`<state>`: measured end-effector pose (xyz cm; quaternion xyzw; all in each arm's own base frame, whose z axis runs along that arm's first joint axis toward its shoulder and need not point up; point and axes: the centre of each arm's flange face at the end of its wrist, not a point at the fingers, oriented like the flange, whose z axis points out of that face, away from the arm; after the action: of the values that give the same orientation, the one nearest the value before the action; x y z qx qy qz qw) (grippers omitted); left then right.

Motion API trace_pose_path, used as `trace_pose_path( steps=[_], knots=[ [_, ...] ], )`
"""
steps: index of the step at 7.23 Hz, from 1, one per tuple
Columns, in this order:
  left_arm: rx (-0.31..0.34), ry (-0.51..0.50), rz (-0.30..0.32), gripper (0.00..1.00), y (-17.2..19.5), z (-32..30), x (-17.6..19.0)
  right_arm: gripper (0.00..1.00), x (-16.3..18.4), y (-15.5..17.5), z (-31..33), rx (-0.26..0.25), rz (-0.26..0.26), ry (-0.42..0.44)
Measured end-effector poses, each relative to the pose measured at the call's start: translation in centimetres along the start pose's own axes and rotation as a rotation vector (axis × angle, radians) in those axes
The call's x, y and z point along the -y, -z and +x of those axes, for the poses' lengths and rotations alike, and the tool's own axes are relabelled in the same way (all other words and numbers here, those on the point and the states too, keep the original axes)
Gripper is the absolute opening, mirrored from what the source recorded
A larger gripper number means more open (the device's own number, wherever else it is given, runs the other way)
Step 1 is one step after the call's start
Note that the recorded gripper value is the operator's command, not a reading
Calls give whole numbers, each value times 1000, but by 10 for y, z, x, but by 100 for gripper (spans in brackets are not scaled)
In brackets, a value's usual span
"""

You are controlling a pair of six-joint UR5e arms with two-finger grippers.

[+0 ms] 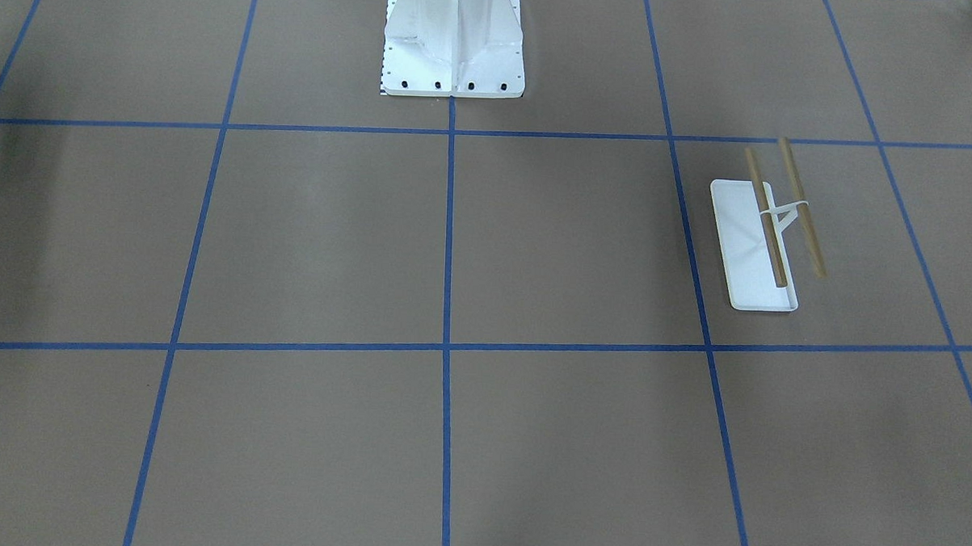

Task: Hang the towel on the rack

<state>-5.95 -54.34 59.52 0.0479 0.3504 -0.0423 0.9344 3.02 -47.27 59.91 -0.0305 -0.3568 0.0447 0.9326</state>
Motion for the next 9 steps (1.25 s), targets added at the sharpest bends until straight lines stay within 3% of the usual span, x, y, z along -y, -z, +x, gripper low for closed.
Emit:
trace_pose_path(
  steps=[7,8,9],
  knots=[
    [-26,-13,4,100,4,4,-5,100,-4,-7,-2,13,-3,19],
    [-27,-13,4,100,4,4,-7,100,-6,-13,8,-15,-10,48],
    [-27,-14,7,100,5,5,-6,100,-8,-21,24,-100,-13,100]
  ],
)
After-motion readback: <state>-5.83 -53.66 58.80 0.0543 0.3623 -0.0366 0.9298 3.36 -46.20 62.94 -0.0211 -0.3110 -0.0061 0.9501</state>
